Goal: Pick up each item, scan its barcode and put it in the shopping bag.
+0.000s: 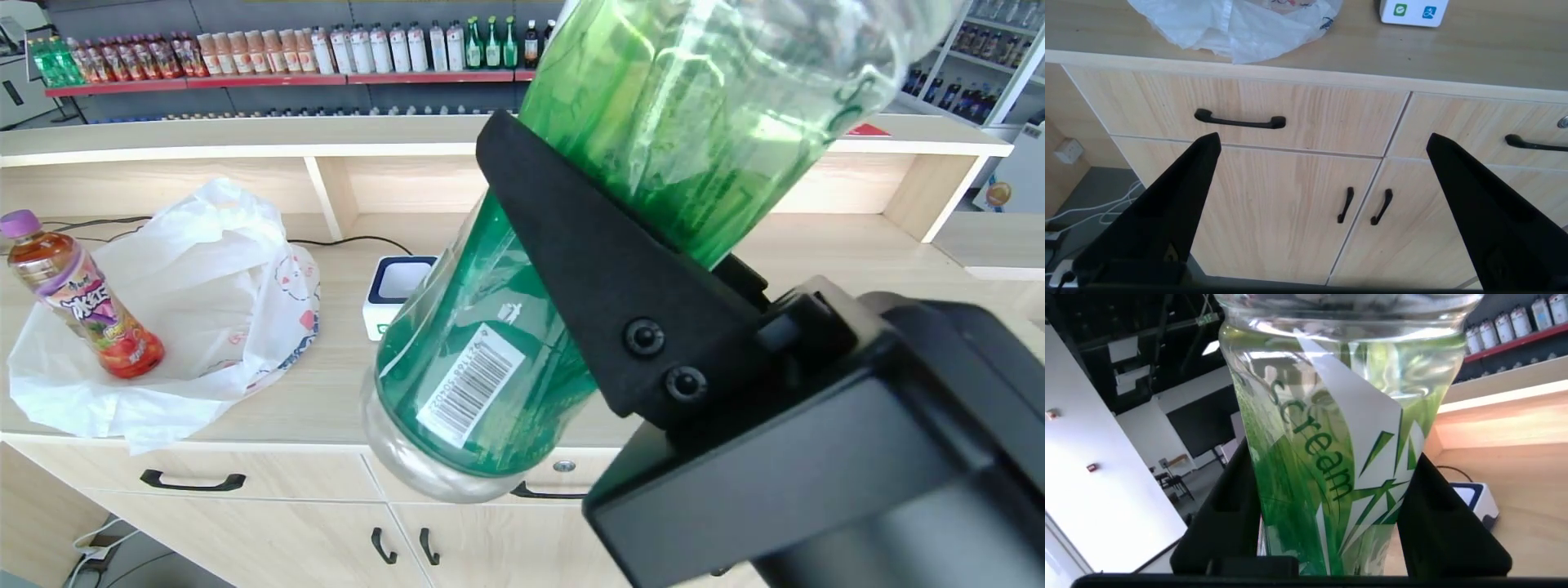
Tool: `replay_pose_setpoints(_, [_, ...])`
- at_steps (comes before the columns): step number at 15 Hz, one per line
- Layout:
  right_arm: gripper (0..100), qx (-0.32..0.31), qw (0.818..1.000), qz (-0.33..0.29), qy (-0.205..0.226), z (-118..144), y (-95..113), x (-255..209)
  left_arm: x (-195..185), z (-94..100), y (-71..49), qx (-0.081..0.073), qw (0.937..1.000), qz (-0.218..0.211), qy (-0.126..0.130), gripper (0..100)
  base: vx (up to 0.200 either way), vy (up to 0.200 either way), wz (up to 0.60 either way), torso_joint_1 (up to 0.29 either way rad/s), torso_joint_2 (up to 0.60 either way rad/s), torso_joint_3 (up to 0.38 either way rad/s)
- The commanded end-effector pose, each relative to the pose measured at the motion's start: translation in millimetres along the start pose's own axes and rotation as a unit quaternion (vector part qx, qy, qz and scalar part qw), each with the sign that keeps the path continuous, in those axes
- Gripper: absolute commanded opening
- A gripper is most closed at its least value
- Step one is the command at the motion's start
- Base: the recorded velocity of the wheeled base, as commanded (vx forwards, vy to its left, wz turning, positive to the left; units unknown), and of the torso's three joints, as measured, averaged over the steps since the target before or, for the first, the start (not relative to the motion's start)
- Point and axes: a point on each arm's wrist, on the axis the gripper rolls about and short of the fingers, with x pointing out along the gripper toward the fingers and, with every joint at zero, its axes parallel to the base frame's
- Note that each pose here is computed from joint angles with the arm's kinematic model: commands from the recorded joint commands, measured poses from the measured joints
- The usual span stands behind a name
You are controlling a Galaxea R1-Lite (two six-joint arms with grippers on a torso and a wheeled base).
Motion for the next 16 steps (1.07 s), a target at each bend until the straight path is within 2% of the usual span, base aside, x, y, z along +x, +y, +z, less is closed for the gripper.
replay_pose_setpoints(1, [0,-0.022,1.0,-0.019,0.012,-17,-12,8,0,0.0,0.0,0.0,1.0,0.0,0.0,100,0.0,0.0,0.0,0.0,0.0,0.0])
replay_pose_setpoints(3, [0,-0.039,0.998,-0.042,0.003,-19,-27,17,0,0.0,0.0,0.0,1.0,0.0,0.0,100,0.0,0.0,0.0,0.0,0.0,0.0])
replay_pose_setpoints(7, [0,-0.066,0.992,-0.102,-0.013,-11,-72,23,0,0.0,0.0,0.0,1.0,0.0,0.0,100,0.0,0.0,0.0,0.0,0.0,0.0])
replay_pose_setpoints(10, [0,-0.089,0.99,-0.111,-0.003,-14,-90,23,0,0.0,0.0,0.0,1.0,0.0,0.0,100,0.0,0.0,0.0,0.0,0.0,0.0])
replay_pose_setpoints(14, [0,-0.109,0.988,-0.108,0.013,-19,-100,19,0,0.0,0.0,0.0,1.0,0.0,0.0,100,0.0,0.0,0.0,0.0,0.0,0.0])
replay_pose_setpoints(16, [0,-0.139,0.982,-0.126,0.017,-19,-121,20,0,-0.2,0.0,0.001,1.0,0.0,0.001,100,0.0,0.0,0.0,0.0,0.0,0.0])
